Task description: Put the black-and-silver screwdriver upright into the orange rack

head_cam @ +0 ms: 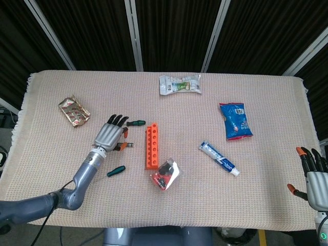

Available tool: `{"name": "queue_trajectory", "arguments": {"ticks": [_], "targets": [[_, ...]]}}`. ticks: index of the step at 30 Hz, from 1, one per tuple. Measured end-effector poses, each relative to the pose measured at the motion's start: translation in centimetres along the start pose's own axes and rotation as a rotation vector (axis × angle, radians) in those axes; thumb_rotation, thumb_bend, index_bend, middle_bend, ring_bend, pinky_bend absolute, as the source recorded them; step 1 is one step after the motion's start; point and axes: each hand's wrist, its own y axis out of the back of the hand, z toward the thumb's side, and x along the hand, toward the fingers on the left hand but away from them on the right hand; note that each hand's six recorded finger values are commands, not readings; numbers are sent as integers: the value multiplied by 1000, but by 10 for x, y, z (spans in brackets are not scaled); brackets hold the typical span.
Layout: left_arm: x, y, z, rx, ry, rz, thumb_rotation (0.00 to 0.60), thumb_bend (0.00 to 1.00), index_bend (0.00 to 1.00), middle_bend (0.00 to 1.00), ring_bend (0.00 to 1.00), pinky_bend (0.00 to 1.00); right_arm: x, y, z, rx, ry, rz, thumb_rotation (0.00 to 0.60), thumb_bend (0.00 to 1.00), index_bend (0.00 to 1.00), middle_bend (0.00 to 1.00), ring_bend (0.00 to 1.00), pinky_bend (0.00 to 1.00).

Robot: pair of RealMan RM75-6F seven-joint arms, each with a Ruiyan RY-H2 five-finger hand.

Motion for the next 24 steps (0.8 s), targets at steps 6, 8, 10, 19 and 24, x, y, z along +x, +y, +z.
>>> {"name": "queue_trajectory", "arguments": {"ticks": [6,8,10,19,24], "targets": [[7,-12,9,10,11,-18,526,352,469,45,0,0,5,1,-5,-1,-16,-6,600,0,52,74,0,146],[9,-16,10,8,17,-26,527,352,473,45,0,0,6,2,-7,-1,-22,-7,600,0,52,74,0,146],[10,-20,11,7,21,-32,529,351,475,45,0,0,7,3,-7,0,-24,-9,600,0,52,74,0,145],[12,-27,14,1,28,-42,530,350,488,45,0,0,8,3,-10,-2,-31,-10,600,0,52,74,0,146],[14,-32,14,2,37,-50,528,350,482,45,0,0,9,4,-11,-1,-35,-11,600,0,52,74,0,146]]}}
